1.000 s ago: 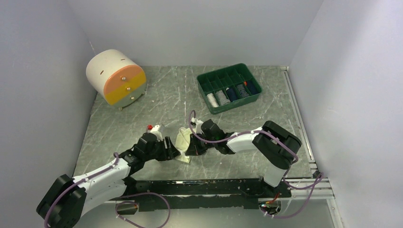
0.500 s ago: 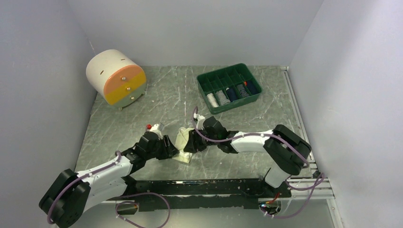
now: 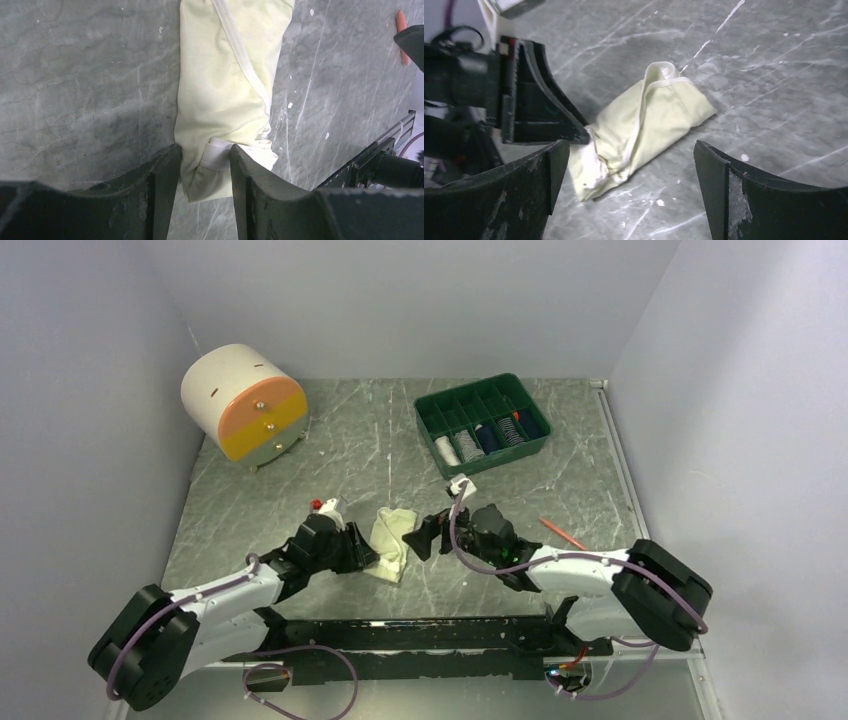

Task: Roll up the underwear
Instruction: Roll the underwear to the center of the board.

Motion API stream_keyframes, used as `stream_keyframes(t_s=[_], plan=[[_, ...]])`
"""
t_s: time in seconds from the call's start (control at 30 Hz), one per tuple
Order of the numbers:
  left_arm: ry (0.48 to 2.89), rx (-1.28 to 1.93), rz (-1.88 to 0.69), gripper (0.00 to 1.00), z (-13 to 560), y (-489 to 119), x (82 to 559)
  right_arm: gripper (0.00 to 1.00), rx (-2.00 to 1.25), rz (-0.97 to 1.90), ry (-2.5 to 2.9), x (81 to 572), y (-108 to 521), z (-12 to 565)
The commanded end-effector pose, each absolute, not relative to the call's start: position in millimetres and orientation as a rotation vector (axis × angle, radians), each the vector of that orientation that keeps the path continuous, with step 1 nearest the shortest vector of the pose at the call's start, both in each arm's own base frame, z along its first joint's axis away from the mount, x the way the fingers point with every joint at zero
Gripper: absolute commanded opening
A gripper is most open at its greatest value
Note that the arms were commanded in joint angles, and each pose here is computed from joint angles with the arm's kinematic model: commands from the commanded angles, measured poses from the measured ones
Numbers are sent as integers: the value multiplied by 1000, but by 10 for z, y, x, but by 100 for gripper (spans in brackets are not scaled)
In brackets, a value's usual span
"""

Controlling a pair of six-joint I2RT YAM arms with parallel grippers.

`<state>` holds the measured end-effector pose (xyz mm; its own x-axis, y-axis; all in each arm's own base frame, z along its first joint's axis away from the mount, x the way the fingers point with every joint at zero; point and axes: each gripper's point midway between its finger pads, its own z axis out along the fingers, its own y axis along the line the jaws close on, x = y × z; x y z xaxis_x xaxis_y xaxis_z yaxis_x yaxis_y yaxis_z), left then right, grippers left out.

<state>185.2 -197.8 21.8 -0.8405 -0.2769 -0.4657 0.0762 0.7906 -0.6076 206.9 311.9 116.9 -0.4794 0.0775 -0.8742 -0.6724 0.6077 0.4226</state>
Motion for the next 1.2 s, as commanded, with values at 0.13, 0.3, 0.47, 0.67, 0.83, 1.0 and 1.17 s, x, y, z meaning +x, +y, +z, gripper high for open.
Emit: stream_keyframes(t_s=[0.13, 0.3, 0.47, 0.67, 0.83, 1.0, 1.17], plan=[[2720, -177, -576, 49, -322, -1541, 1390, 90, -1142, 581, 1346, 1829, 3488, 1326], [2733, -169, -578, 49, -337, -1553, 1378, 65, -1421, 441, 1157, 1484, 3650, 1115], [2750, -167, -566, 49, -367, -1544, 1360, 62, -1537, 424, 1121, 1244, 3800, 860], [2763, -162, -542, 48, -380, -1533, 1372, 58, -1532, 391, 1157, 1230, 3889, 649], [2764, -153, -528, 48, -369, -1516, 1376, 55, -1546, 286, 1192, 1356, 3845, 481], [2757, -142, -536, 48, -352, -1527, 1386, 49, -1576, 227, 1220, 1394, 3738, 320], [2764, -145, -508, 48, -365, -1495, 1380, 35, -1579, 166, 1266, 1455, 3654, 185]])
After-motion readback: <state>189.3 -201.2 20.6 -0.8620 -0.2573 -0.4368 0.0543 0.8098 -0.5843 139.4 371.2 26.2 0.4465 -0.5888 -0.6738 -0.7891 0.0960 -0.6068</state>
